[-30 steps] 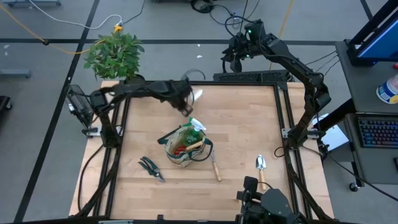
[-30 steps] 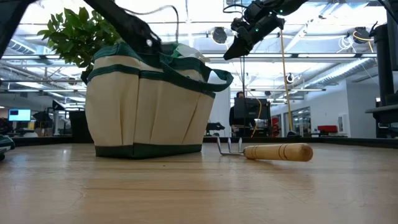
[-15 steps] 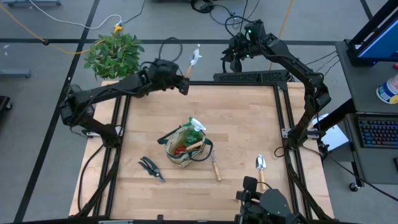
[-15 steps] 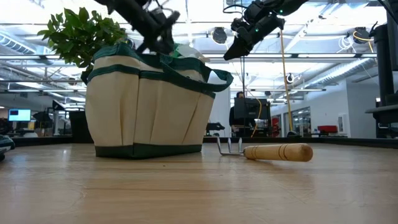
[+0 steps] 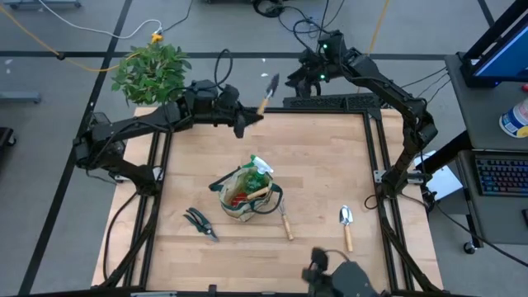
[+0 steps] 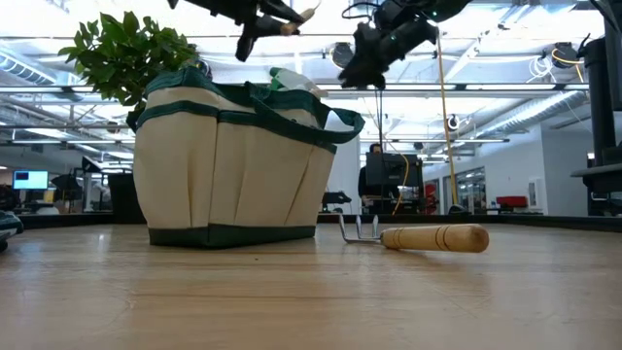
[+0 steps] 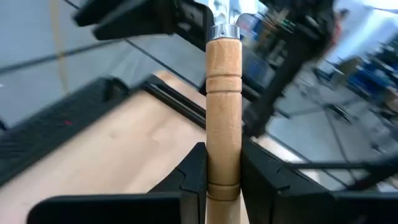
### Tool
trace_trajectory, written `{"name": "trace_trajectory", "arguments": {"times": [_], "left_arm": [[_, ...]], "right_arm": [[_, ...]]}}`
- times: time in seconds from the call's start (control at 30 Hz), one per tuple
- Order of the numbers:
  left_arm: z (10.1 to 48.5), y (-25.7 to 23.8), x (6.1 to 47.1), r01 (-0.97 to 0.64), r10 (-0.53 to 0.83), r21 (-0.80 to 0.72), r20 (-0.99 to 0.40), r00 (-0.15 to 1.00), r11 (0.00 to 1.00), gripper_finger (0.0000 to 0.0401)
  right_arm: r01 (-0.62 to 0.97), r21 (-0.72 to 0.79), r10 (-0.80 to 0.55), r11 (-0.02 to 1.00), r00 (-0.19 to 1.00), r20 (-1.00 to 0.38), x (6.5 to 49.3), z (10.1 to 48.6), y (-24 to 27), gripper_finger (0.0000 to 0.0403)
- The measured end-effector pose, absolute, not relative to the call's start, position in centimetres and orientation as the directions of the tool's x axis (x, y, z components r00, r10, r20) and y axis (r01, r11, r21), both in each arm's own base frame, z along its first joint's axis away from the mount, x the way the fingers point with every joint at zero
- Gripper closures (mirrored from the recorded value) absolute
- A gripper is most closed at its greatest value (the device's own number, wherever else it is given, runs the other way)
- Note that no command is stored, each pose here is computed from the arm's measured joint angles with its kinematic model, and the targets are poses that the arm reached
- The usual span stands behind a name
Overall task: Pick & Place Garden tools in Gardening bag
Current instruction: Put the brown trowel into the brown bag
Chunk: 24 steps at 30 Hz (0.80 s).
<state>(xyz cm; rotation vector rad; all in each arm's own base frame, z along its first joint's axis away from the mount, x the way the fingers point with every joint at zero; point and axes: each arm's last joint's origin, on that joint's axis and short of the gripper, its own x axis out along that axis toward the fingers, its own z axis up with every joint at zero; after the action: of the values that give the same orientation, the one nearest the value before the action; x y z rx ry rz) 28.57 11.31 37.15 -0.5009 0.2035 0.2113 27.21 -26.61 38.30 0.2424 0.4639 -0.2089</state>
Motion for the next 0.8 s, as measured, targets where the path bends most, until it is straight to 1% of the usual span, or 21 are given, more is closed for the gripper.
{"name": "trace_trajectory", "arguments": {"times": [0.07, 0.17, 0.3, 0.37, 0.47, 0.57, 0.67, 0.73, 0.8], "left_arm": [[37.1, 10.8, 28.8, -0.210, 0.102, -0.461, -0.247, 0.964, 0.862, 0.0337], [37.2, 9.9, 28.9, -0.151, 0.034, -0.484, -0.241, 0.970, 0.862, 0.0337], [37.9, 8.6, 28.3, -0.124, -0.007, -0.524, -0.241, 0.970, 0.843, 0.0337], [38.2, 8.0, 27.5, -0.139, -0.012, -0.550, -0.261, 0.965, 0.823, 0.0337], [39.0, 7.1, 26.3, -0.144, -0.017, -0.599, -0.254, 0.967, 0.788, 0.0337], [39.5, 6.5, 24.6, -0.202, -0.004, -0.661, -0.296, 0.955, 0.722, 0.0337], [39.2, 5.7, 22.9, -0.303, 0.011, -0.710, -0.384, 0.923, 0.636, 0.0337], [38.9, 5.3, 22.1, -0.372, 0.017, -0.723, -0.446, 0.895, 0.582, 0.0337], [38.5, 4.9, 21.8, -0.425, 0.012, -0.730, -0.496, 0.868, 0.536, 0.0337]], "right_arm": [[0.176, 0.232, -0.058, 0.957, 0.895, -0.443, 27.9, 38.4, -25.7, 0.0259], [0.088, 0.253, 0.029, 0.964, 0.904, -0.426, 29.1, 38.4, -24.3, 0.0259], [0.040, 0.249, 0.072, 0.968, 0.903, -0.424, 30.1, 38.7, -22.5, 0.0259], [0.009, 0.238, 0.095, 0.971, 0.902, -0.420, 30.7, 38.9, -21.7, 0.0259], [-0.041, 0.200, 0.123, 0.979, 0.899, -0.420, 31.0, 39.4, -20.1, 0.0259], [-0.080, 0.072, 0.103, 0.994, 0.907, -0.409, 31.9, 40.1, -18.1, 0.0259], [-0.058, -0.119, 0.002, 0.991, 0.903, -0.430, 32.5, 40.7, -16.2, 0.0259], [-0.047, -0.284, -0.076, 0.958, 0.909, -0.409, 33.2, 41.2, -15.0, 0.0259], [-0.052, -0.415, -0.129, 0.908, 0.909, -0.396, 33.6, 41.6, -13.8, 0.0259]]}}
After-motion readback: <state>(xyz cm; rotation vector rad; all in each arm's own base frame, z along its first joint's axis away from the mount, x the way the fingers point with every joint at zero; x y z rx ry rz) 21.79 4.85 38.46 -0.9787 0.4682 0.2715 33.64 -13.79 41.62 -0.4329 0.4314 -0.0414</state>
